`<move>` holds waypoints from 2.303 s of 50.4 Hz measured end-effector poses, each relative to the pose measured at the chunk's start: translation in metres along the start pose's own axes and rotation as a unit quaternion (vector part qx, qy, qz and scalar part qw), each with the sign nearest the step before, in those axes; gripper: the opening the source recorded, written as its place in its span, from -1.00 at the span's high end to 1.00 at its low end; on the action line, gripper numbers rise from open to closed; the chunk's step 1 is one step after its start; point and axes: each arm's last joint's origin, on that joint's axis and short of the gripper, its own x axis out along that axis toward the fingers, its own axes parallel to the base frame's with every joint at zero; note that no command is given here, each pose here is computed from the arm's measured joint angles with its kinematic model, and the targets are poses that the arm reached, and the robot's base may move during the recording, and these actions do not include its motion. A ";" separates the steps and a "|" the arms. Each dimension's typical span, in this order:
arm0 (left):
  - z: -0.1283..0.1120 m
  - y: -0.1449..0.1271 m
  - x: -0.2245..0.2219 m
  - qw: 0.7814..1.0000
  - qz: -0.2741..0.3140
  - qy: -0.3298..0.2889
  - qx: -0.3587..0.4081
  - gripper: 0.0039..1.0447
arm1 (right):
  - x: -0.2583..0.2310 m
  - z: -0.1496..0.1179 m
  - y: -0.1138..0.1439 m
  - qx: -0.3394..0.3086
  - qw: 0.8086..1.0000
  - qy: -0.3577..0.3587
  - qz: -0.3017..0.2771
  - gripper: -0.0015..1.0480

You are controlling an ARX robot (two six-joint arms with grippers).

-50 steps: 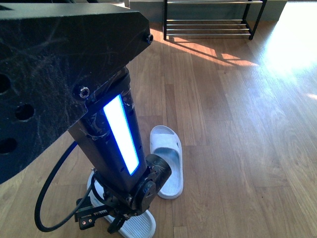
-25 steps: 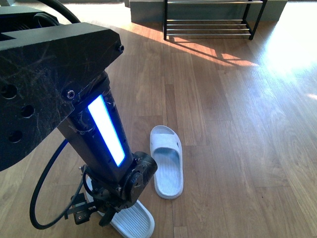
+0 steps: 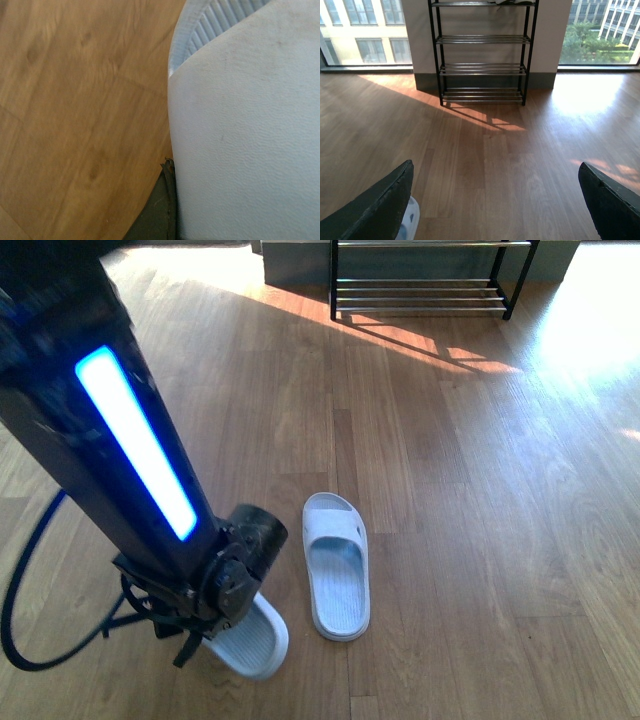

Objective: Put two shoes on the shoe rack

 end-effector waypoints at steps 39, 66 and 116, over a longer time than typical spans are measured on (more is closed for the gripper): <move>0.068 0.212 -0.237 0.937 -0.064 -0.310 0.151 0.97 | 0.000 0.000 0.000 0.000 1.000 0.000 -0.001 -0.82; 0.067 0.213 -0.236 0.937 -0.063 -0.307 0.154 0.97 | 0.000 0.000 0.000 0.000 1.000 0.000 0.002 -0.82; 0.066 0.212 -0.236 0.936 -0.067 -0.307 0.156 0.97 | 0.205 -0.163 0.020 -0.109 0.926 0.336 0.131 -0.82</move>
